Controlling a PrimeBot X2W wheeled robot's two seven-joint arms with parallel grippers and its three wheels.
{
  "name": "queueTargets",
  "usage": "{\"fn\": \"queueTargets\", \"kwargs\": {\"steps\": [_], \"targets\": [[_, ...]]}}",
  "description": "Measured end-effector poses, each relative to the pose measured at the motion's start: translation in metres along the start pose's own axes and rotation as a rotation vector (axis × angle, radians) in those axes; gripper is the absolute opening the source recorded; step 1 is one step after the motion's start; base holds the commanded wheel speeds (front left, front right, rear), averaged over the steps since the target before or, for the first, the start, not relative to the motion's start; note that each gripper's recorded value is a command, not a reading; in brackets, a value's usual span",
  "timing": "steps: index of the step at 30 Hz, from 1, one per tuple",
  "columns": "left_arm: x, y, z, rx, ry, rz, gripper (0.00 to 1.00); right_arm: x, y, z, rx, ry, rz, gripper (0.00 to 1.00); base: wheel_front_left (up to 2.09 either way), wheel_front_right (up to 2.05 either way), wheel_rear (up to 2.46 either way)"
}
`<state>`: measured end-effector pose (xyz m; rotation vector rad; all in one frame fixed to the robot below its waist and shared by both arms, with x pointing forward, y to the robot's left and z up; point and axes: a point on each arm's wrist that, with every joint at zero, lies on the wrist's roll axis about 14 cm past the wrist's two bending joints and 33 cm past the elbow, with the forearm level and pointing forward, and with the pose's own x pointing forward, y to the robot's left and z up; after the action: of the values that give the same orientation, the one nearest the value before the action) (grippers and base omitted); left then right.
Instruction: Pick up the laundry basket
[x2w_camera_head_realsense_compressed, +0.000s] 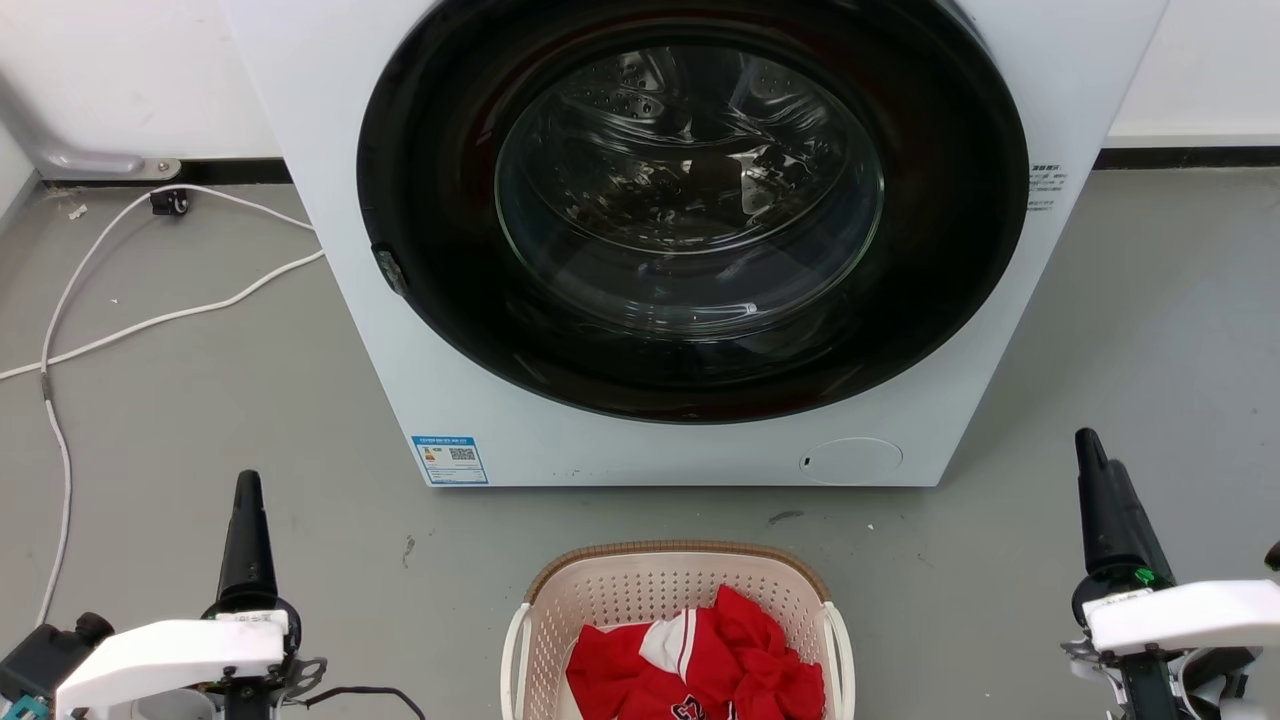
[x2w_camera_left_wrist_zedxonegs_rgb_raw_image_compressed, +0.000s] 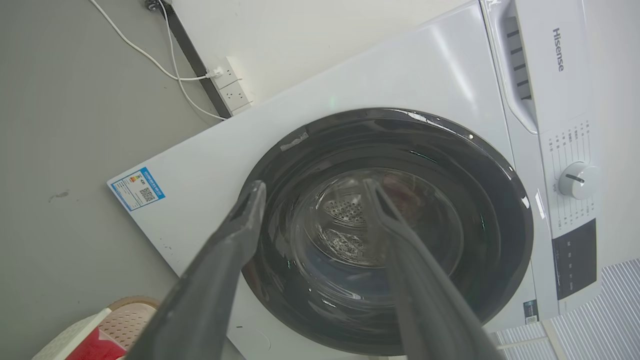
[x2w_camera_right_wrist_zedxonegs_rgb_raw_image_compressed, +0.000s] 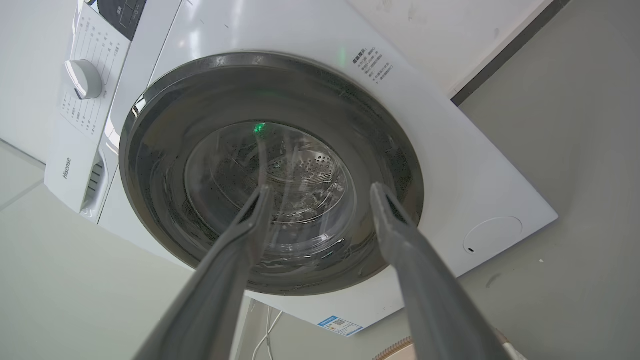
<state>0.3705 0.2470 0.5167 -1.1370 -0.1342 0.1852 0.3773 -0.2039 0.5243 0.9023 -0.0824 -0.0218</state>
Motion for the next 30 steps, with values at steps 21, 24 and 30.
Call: {"fn": "queueTargets", "kwargs": {"steps": [21, 24, 30], "targets": [[-0.016, -0.056, -0.039, 0.478, 0.055, -0.226, 1.00, -0.004, 0.037, -0.006, -0.452, -0.012, 0.136, 1.00, 0.00, 0.00, 0.00], [-0.018, -0.061, -0.044, 0.540, 0.058, -0.252, 1.00, -0.006, 0.036, -0.009, -0.496, -0.005, 0.142, 1.00, 0.00, 0.00, 0.00], [-0.023, -0.068, -0.057, 0.661, 0.073, -0.300, 1.00, -0.009, 0.032, -0.015, -0.571, 0.007, 0.140, 1.00, 0.00, 0.00, 0.00]]}}
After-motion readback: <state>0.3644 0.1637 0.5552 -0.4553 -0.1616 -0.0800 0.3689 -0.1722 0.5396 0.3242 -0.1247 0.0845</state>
